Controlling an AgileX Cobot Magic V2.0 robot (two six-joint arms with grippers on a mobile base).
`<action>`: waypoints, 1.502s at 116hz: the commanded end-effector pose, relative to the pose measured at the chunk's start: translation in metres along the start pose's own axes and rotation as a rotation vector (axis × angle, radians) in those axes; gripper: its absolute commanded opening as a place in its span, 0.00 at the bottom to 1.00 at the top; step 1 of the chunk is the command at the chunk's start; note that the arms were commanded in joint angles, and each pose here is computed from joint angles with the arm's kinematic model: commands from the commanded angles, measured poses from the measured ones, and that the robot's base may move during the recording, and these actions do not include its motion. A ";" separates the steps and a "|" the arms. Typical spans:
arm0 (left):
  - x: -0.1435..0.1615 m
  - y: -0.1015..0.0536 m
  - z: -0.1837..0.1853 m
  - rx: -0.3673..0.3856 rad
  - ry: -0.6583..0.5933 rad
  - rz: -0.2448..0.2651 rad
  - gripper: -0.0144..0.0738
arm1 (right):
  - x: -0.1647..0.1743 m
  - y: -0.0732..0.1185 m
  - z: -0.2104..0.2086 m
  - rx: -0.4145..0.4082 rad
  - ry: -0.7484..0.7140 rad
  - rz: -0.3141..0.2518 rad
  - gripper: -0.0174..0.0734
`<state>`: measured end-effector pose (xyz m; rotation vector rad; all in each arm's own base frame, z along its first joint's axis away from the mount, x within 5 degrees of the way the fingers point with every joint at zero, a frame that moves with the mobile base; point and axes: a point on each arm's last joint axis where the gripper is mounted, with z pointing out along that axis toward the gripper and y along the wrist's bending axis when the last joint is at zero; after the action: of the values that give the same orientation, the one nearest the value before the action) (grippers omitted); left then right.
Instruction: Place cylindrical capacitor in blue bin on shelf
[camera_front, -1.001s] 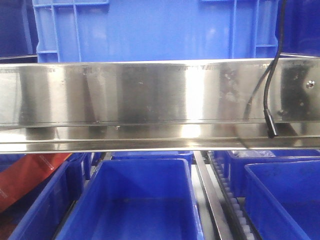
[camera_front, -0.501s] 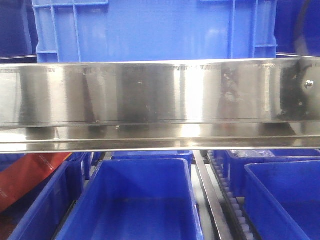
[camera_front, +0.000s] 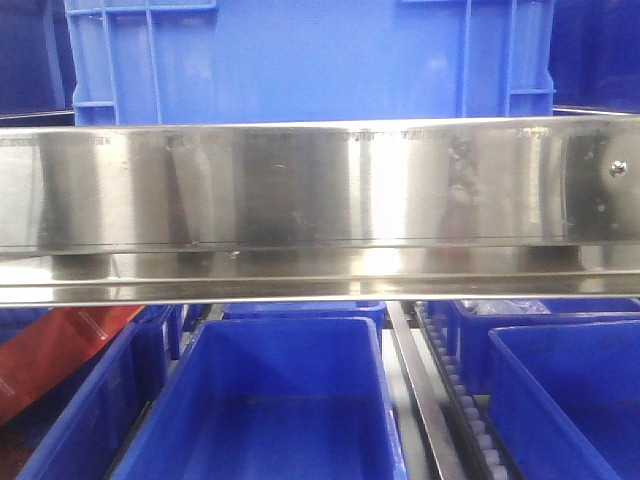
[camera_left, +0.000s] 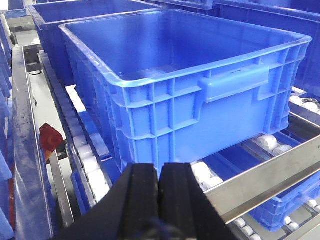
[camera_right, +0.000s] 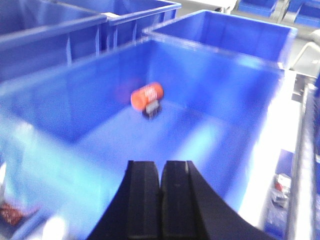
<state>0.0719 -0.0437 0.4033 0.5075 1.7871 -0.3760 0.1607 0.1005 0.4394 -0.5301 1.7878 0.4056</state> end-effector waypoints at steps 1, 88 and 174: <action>-0.001 -0.001 -0.001 0.007 -0.022 -0.016 0.04 | 0.022 0.000 -0.018 0.010 -0.066 -0.012 0.01; -0.001 0.000 -0.001 0.004 -0.022 -0.012 0.04 | 0.117 0.002 -0.077 0.023 -0.189 -0.023 0.01; 0.073 0.017 -0.003 -0.276 -0.171 -0.034 0.04 | 0.116 0.002 -0.077 0.023 -0.200 -0.023 0.01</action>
<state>0.0654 -0.0221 0.3559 0.3113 1.7157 -0.2226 0.0722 0.0454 0.3456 -0.4804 1.6238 0.4089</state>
